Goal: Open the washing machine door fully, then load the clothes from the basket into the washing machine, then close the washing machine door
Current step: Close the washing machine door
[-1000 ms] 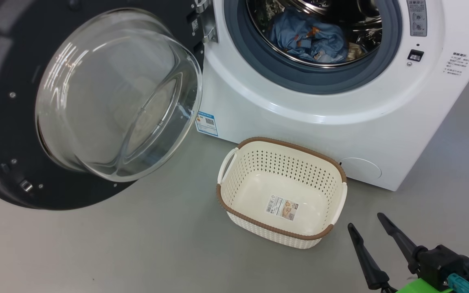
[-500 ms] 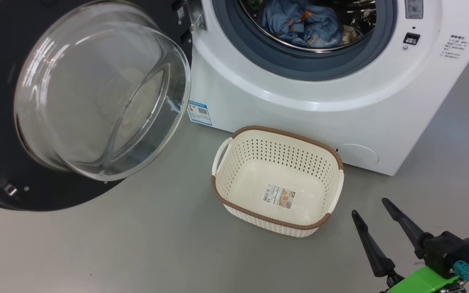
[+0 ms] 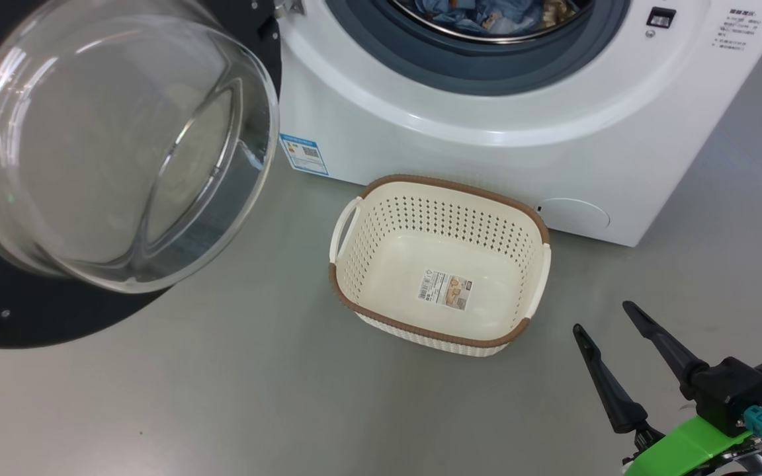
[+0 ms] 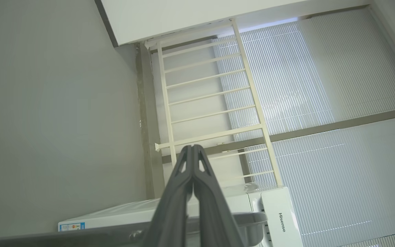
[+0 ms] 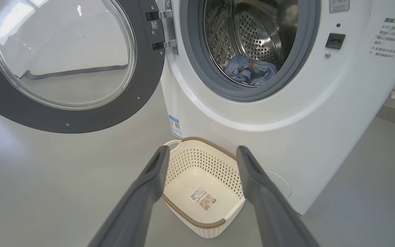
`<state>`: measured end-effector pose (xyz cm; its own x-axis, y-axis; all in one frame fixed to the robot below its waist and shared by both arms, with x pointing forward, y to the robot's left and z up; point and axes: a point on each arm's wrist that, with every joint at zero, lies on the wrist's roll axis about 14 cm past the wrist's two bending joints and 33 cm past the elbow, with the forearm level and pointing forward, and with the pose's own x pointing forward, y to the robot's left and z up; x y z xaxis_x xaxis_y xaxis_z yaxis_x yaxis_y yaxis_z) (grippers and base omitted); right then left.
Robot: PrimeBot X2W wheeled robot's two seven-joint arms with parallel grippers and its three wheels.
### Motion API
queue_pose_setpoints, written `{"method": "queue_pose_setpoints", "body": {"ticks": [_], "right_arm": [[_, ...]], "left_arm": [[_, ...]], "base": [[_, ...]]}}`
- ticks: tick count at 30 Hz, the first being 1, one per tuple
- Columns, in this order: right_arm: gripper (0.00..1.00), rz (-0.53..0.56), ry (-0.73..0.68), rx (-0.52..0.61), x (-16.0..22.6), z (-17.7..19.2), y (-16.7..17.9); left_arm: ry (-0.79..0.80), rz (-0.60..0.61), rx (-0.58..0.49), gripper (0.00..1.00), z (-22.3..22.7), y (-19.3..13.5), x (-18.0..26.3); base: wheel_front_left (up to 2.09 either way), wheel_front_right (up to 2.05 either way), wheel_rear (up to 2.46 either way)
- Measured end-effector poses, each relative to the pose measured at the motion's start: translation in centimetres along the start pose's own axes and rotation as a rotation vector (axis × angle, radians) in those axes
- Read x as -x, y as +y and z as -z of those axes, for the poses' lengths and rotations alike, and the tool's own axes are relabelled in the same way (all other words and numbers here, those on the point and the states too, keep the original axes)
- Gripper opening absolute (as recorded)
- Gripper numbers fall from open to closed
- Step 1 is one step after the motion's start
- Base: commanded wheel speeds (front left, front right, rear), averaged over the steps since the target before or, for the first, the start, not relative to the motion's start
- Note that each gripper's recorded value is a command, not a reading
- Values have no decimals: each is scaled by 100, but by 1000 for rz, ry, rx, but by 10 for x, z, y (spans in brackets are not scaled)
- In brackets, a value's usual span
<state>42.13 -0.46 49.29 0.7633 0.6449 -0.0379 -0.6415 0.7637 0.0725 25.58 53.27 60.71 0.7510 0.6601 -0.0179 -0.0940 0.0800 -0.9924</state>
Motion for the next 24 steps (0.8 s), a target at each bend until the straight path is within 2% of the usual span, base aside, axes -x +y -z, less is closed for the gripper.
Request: {"method": "queue_pose_setpoints", "body": {"ticks": [6, 16, 24], "right_arm": [[100, 13, 6, -2, -1, 5, -9], [100, 31, 24, -12, 1, 12, -16], [100, 28, 32, -19, 0, 17, -16]], "left_arm": [[93, -60, -62, 0, 27, 17, -10], [217, -109, -99, 0, 59, 33, -16], [265, -122, -116, 0, 66, 36, -15]], "base": [[0, 0, 0], [0, 0, 0], [0, 0, 0]]}}
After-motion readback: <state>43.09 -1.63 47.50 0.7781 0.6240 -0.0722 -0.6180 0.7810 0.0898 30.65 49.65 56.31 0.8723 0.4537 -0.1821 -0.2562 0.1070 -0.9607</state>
